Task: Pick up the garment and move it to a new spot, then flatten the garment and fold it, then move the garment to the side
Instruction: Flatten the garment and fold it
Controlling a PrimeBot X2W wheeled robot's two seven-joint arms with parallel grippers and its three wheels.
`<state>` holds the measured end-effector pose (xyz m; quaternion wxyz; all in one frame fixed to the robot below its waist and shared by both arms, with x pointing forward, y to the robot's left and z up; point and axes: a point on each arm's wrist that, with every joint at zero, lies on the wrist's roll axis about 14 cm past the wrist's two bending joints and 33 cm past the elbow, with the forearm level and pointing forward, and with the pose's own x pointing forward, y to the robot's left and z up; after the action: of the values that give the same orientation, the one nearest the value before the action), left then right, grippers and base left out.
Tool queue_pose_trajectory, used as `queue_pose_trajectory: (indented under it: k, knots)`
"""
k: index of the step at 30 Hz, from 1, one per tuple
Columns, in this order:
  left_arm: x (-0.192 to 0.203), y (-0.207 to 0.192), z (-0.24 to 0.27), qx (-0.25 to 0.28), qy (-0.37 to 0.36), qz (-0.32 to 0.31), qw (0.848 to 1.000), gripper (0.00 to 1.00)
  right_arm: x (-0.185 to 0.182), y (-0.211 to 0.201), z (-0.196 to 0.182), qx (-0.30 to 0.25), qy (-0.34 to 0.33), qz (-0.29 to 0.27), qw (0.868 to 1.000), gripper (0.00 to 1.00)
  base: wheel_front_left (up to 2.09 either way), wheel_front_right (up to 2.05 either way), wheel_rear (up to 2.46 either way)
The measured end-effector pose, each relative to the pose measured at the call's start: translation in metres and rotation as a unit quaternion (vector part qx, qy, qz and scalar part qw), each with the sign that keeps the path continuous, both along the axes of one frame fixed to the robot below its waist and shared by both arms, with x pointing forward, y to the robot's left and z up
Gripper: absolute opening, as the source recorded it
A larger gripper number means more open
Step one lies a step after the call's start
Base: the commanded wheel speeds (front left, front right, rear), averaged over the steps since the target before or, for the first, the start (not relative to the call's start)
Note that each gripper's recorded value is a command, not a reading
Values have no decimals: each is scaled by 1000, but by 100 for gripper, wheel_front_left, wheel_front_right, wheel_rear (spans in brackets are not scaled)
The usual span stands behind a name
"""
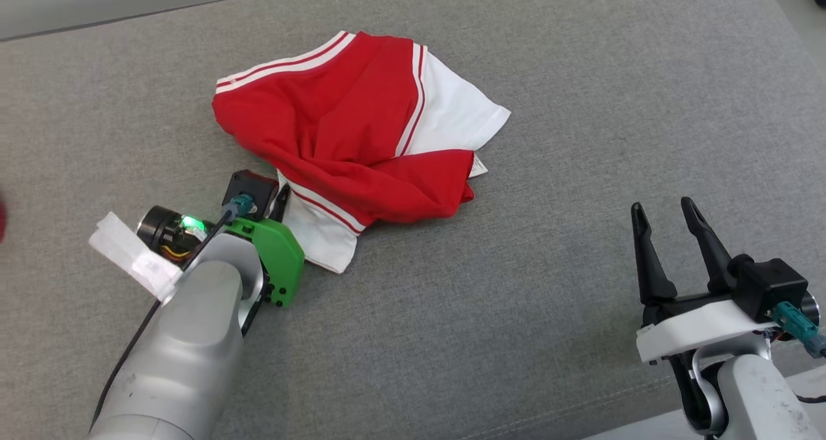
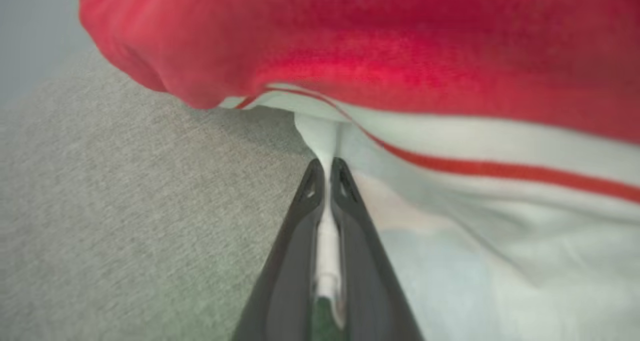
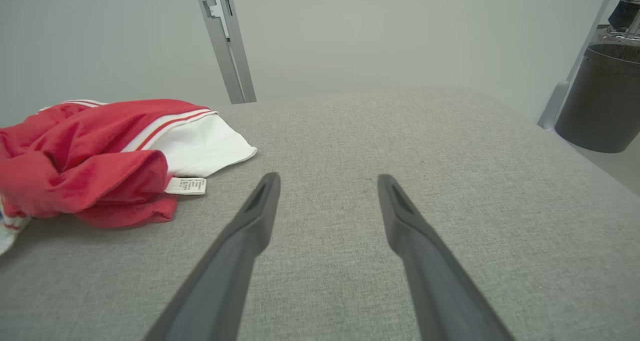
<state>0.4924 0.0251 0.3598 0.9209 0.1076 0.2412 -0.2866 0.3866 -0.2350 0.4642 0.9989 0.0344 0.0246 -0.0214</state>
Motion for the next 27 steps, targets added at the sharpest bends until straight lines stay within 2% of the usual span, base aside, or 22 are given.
queue_pose_trajectory:
  k: [4, 10, 14, 19, 27]
  knots:
    - [-8, 15, 7, -12, -18, 28, 999, 0, -5, 5, 2, 3, -3, 6, 1000, 100, 0, 0, 0]
    - [-18, 56, 23, -42, -49, 113, 992, 0, -9, 17, 4, 8, -7, 21, 1000, 100, 0, 0, 0]
    - [-31, 95, 35, -60, -79, 184, 978, 0, -8, 28, 5, 11, -10, 36, 999, 100, 0, 0, 0]
    - [-70, 148, 39, -76, -100, 281, 951, 0, -2, 45, 6, 16, -14, 61, 998, 100, 0, 0, 0]
    - [-136, 181, 32, -89, -82, 372, 920, 0, 8, 72, 6, 22, -15, 99, 995, 100, 0, 0, 0]
